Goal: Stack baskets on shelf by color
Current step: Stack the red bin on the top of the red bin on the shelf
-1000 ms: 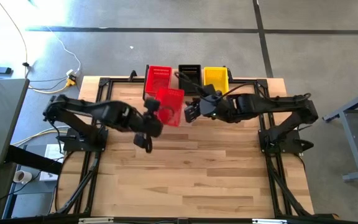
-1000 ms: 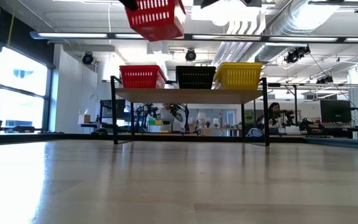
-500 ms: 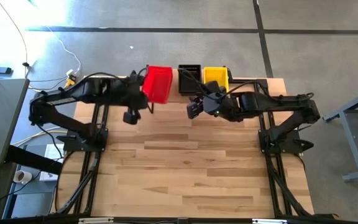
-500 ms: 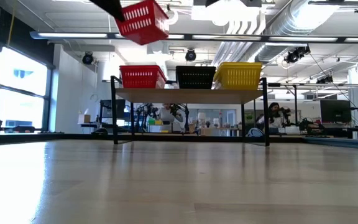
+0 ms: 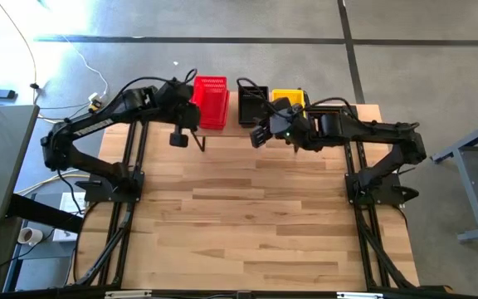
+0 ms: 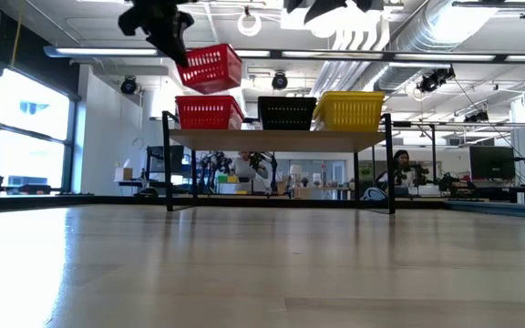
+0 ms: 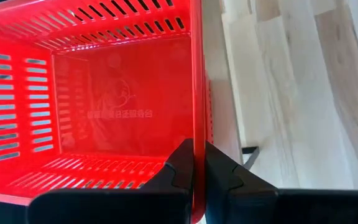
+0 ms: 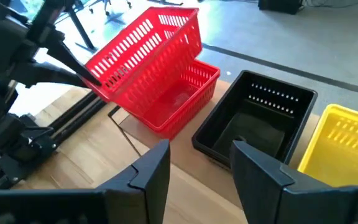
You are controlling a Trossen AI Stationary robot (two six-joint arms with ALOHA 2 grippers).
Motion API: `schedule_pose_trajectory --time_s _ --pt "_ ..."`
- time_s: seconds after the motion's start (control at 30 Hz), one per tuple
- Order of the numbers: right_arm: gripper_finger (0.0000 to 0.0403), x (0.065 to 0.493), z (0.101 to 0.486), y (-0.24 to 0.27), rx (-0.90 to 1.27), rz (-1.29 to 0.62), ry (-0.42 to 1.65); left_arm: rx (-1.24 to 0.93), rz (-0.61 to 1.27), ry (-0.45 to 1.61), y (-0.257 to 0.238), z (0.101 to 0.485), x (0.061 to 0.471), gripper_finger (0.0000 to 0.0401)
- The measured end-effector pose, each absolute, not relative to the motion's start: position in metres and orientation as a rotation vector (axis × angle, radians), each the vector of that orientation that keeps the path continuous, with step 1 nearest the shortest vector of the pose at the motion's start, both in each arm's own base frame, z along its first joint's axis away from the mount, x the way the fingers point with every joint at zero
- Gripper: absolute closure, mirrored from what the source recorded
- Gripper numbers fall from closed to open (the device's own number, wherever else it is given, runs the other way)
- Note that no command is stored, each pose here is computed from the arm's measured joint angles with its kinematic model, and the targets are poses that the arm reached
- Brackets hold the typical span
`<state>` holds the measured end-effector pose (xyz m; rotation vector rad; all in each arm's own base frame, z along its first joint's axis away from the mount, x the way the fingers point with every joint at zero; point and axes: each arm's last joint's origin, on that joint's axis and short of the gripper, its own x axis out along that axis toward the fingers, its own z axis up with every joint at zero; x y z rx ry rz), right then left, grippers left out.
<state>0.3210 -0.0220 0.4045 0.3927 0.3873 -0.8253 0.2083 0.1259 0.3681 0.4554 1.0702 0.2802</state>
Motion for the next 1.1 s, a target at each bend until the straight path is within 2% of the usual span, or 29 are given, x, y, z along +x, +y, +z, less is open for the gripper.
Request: schedule_pose_trajectory --time_s 0.47,1.1 --pt "0.0252 0.319 0.403 -0.054 0.420 -0.808 0.434 0.399 0.269 1.166 0.164 0.340 0.223 0.0400" --pt "0.0252 0.318 0.403 -0.062 0.375 -0.776 0.472 0.345 0.265 1.158 0.163 0.338 0.224 0.0401"
